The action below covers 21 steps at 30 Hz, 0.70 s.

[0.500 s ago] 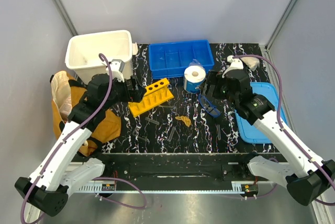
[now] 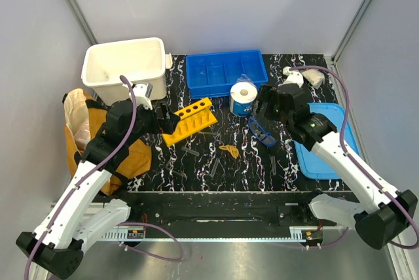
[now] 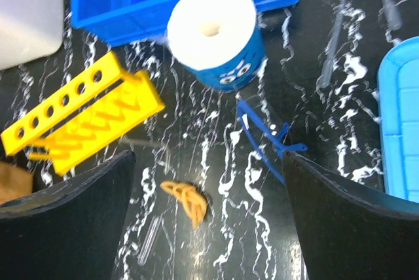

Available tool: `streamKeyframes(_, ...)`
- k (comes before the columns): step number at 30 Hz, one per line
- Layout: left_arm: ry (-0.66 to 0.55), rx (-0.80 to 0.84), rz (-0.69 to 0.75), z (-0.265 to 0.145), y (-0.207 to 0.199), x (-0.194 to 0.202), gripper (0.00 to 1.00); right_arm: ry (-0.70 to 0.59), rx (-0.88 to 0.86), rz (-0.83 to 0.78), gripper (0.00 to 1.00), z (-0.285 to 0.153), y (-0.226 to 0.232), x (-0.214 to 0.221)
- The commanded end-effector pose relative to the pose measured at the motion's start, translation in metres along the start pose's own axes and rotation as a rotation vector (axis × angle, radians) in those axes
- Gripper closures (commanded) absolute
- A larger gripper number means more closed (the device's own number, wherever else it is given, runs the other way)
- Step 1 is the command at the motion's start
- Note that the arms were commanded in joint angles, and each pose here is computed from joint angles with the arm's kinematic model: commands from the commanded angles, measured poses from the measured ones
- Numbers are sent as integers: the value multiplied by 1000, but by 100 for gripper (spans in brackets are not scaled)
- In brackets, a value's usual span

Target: Organize the chemistry lab equipment

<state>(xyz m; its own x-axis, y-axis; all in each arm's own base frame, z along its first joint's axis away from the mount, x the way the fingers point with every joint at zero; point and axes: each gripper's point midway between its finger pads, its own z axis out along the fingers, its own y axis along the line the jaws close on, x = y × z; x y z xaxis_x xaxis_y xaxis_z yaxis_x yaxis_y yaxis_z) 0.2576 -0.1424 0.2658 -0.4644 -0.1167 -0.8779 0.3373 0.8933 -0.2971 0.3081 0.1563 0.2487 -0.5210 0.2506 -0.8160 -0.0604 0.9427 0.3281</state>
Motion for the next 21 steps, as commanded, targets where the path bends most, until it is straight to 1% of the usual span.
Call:
streamKeyframes(1, -49, -6, 11, -2, 3, -2, 2, -221, 113, 1, 4, 6, -5, -64)
streamKeyframes(3, -43, -2, 20, 1, 4, 3, 2, -277, 182, -79, 3, 16, -13, -80)
streamKeyframes(4, -36, 3, 20, 1, 3, 3, 3, -300, 233, -114, 1, 21, -19, -88)
streamKeyframes(6, -31, 14, 20, -1, 1, 4, 3, -297, 323, -222, 0, 37, -30, -97)
streamKeyframes(8, -37, 30, 18, -3, -2, 4, 4, -243, 399, -277, 0, 57, -45, -99)
streamKeyframes(10, -34, 48, 23, -4, -6, 6, 5, -173, 405, -259, 3, 78, -61, -103)
streamKeyframes(12, -35, 52, 27, -6, -8, 8, 5, -117, 364, -232, 9, 99, -72, -105)
streamKeyframes(13, -38, 58, 29, -7, -9, 7, 5, -103, 375, -218, 14, 107, -84, -108)
streamKeyframes(16, -37, 68, 39, -7, -12, 7, 6, -59, 372, -208, 38, 130, -103, -113)
streamKeyframes(18, -36, 59, 38, -6, -11, 7, 5, -21, 376, -202, 45, 146, -121, -110)
streamKeyframes(21, -31, 40, 41, -5, -8, 8, 5, 49, 418, -190, 51, 172, -152, -99)
